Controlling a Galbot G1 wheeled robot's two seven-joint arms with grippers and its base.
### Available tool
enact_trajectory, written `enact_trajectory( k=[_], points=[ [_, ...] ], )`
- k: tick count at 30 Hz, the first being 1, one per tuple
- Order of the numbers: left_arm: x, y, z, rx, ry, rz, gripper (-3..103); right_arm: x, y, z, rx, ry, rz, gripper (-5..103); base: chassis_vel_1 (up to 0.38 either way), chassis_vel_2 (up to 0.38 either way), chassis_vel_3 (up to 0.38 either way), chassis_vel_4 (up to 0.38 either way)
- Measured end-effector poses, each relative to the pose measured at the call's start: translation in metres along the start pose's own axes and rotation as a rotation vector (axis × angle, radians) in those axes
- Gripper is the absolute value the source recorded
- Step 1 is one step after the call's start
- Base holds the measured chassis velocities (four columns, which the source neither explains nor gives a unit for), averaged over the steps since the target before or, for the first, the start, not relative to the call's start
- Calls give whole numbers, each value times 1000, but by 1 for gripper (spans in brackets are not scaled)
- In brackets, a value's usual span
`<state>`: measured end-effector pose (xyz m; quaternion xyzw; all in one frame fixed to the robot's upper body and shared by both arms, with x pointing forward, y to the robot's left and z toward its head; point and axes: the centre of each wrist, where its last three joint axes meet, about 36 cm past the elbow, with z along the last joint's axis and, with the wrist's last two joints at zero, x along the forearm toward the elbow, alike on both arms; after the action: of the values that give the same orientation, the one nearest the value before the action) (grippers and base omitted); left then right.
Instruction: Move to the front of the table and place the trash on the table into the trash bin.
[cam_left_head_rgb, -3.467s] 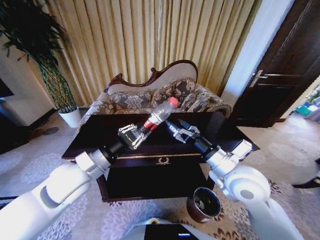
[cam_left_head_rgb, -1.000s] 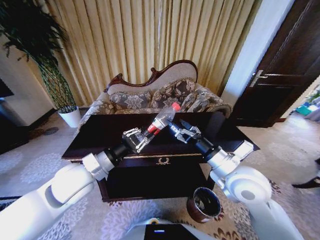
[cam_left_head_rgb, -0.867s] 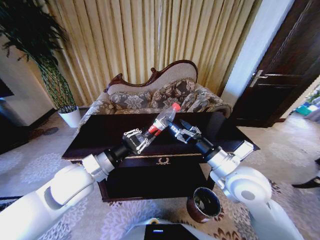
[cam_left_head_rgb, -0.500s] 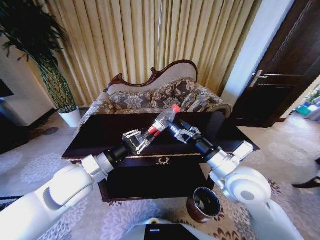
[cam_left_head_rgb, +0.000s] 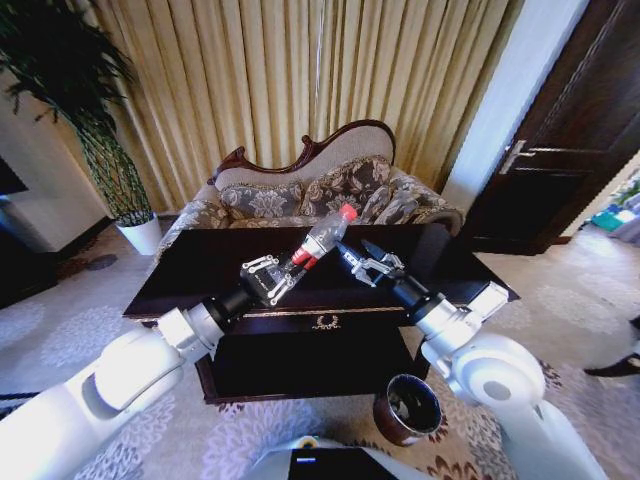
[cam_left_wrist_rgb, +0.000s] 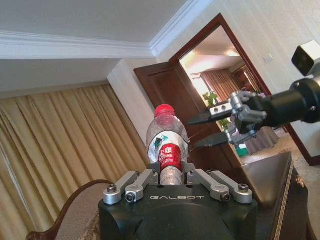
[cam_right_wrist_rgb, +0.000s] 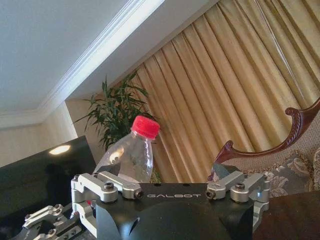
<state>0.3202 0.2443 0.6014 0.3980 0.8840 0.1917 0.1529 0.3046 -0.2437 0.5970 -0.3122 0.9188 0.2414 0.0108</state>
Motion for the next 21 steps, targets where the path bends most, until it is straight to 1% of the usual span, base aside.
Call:
enact_trajectory(
  k=[7,13,17,21],
  points=[
    [0,1,5,4,7,-6,20,2,-2,-2,1,-9,9,100,0,0,0,0],
    [-1,4,11,6,19,-14,20,2,-2,-2,-12,-14,-18,100,0,0,0,0],
    [-2,5,14,11,27,-10,20,2,-2,-2,-13,-13,-22,100,0,0,0,0],
    [-6,9,16,4,26,4,20,2,-1,0,-17,-7,-39,100,0,0,0,0]
  ],
)
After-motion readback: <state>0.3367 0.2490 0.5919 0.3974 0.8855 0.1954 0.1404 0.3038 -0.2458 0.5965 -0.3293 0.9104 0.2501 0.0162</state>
